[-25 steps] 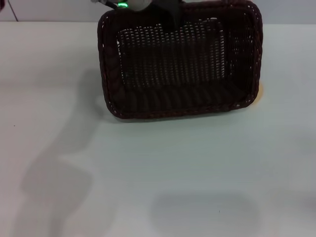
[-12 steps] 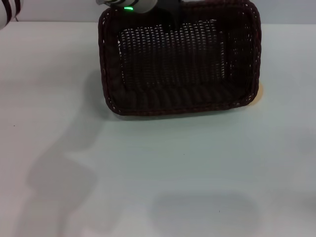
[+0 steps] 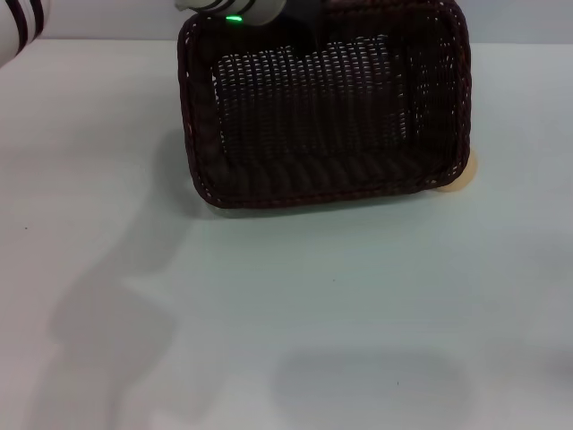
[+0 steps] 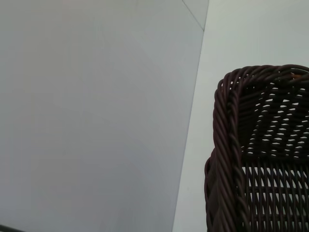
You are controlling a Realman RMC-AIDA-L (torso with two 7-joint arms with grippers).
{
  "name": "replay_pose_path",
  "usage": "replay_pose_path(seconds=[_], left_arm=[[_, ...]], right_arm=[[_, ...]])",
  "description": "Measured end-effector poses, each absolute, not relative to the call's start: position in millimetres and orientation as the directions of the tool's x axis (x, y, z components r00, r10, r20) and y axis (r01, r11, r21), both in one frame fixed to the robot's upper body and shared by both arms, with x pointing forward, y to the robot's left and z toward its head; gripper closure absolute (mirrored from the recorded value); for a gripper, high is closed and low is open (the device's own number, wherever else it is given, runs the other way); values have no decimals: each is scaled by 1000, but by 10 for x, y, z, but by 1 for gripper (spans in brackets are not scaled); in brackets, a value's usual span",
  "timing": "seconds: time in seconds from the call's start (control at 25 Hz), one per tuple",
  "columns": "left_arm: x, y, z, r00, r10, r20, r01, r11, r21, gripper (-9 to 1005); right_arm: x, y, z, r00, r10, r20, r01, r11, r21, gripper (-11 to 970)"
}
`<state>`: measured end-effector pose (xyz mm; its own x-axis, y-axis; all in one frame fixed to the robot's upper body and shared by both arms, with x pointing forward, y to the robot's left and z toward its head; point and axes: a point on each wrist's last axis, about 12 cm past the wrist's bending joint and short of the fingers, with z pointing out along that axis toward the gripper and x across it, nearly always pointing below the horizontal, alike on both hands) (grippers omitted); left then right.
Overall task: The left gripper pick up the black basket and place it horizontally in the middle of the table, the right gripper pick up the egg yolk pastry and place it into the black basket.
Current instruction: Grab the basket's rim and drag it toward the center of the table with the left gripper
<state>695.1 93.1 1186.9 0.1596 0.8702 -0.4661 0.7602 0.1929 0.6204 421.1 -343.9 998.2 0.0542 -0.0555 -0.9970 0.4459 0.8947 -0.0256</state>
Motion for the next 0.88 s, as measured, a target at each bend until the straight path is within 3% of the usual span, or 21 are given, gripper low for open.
replay_pose_path(seconds=[0.44, 0.72, 0.88], left_arm=[[6948, 927, 11893, 147, 850, -505, 741, 243, 625, 801], [6936, 935, 11940, 174, 845, -506, 711, 248, 658, 557], [6887, 1071, 12050, 196, 806, -558, 617, 341, 709, 399]], right_arm=[[4213, -3433, 9976, 49, -58, -997, 439, 898, -30, 229], [4214, -3437, 9976, 48, -60, -997, 441, 897, -33, 229], [4212, -3440, 9975, 47, -61, -997, 442, 896, -34, 229]])
